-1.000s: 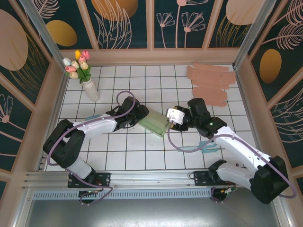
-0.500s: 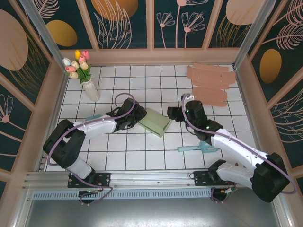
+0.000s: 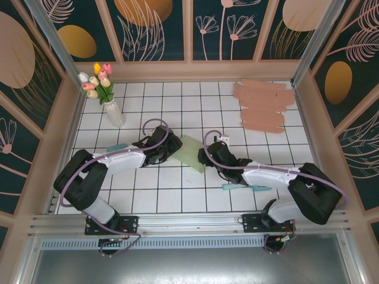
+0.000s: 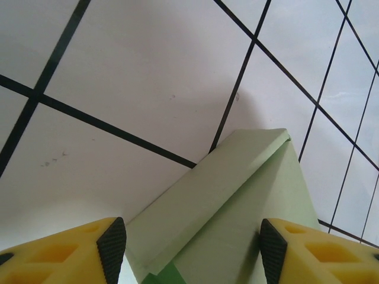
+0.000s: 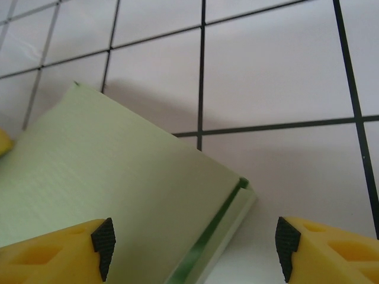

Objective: Fold the paper box

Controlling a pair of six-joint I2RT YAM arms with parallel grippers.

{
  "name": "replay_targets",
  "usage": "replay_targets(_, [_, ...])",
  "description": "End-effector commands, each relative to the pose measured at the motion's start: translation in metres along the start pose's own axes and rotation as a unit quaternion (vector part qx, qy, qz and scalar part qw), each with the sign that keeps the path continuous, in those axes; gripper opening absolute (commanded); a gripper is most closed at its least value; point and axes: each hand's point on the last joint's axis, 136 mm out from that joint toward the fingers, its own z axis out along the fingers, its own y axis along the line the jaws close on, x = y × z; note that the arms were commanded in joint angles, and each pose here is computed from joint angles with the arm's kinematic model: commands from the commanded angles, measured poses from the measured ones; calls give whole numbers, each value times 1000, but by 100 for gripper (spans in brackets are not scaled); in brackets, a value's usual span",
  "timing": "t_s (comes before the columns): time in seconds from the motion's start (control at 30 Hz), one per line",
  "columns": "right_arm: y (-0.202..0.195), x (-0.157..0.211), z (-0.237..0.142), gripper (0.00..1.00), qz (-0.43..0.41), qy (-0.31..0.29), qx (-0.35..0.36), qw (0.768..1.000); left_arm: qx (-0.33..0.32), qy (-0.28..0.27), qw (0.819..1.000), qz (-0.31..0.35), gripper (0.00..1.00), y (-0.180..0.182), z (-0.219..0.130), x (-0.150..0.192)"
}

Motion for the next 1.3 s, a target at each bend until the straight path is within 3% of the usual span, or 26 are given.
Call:
replay_targets(0.0, [6,-4,10,74,10,-15,5,1000,-20,-27,999,14,64,10,-6,-7])
replay_targets(0.23, [-10,4,30,74,-32,-4,62,998,-41,-69,996,48,71,16,-30,-24])
replay_targets(0.47, [-7,-6,31,70,-50,-21,50,997,-25,-107,991,74,74,21,-56,-34])
replay_targets(0.77, [1,-14,40,60,-104,12,-11,994,57,-68,967,240,80,-33,-32,-22])
replay_targets(1.0, [-8,-19,45,57,-148,33,-39,988,-6,-61,966,250,79,-39,7,-31])
replay_targets(1.27, [-16,-17,45,55,-148,40,-56,987,17,-17,982,188,82,-33,17,-11])
